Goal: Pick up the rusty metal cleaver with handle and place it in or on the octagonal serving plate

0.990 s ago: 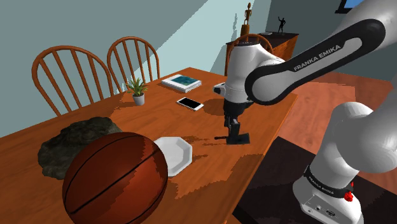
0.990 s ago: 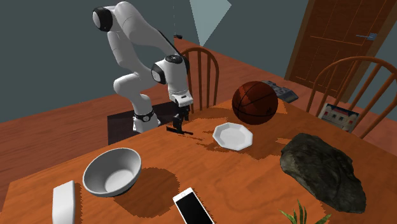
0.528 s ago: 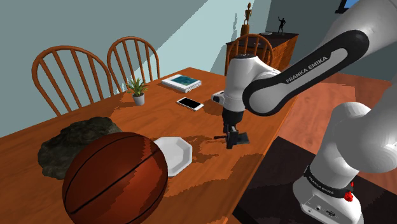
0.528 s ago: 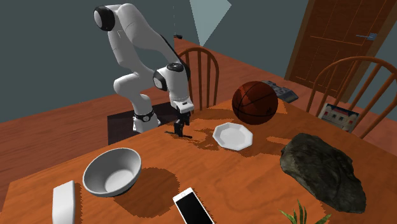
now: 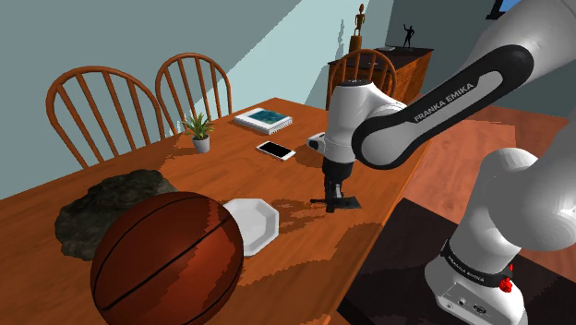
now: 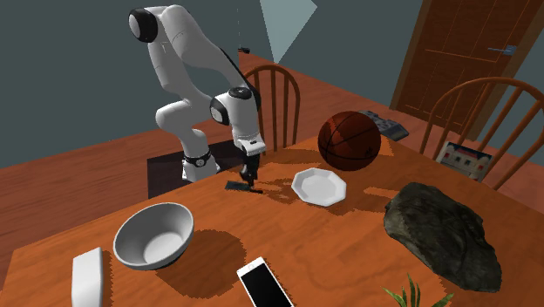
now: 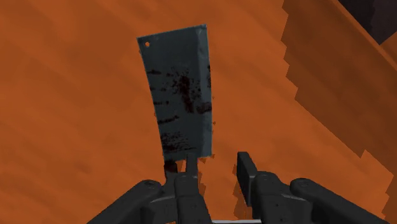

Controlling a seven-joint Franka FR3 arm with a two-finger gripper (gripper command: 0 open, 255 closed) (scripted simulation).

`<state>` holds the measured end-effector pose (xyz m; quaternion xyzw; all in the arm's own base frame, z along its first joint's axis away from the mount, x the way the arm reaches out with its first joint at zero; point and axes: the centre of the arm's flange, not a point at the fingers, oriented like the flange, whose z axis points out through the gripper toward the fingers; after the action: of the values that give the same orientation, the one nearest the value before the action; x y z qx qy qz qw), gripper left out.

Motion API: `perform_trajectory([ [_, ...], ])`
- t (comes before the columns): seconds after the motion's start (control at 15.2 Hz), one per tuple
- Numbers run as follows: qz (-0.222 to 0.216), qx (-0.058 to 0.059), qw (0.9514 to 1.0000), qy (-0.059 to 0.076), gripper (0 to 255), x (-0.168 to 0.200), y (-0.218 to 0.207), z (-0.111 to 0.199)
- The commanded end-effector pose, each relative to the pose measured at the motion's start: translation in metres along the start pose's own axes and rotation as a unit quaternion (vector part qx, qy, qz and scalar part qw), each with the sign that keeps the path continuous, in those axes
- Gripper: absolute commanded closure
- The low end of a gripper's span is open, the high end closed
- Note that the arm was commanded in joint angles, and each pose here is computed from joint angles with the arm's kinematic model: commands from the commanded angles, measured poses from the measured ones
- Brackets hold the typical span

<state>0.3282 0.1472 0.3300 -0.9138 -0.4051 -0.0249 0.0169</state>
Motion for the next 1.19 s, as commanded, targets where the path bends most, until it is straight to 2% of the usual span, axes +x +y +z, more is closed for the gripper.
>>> perform_trajectory([
  [0.0,0.000,0.000,1.0000,0.000,255,0.000,0.000,0.000],
  [0.46,0.000,0.000,1.0000,0.000,255,0.000,0.000,0.000],
  [0.53,0.000,0.000,1.0000,0.000,0,0.000,0.000,0.000],
  [0.73,-0.065,0.000,0.9978,-0.016,0,-0.017,0.024,-0.021],
  [1.12,-0.065,0.000,0.9978,-0.016,0,-0.018,0.024,0.011],
])
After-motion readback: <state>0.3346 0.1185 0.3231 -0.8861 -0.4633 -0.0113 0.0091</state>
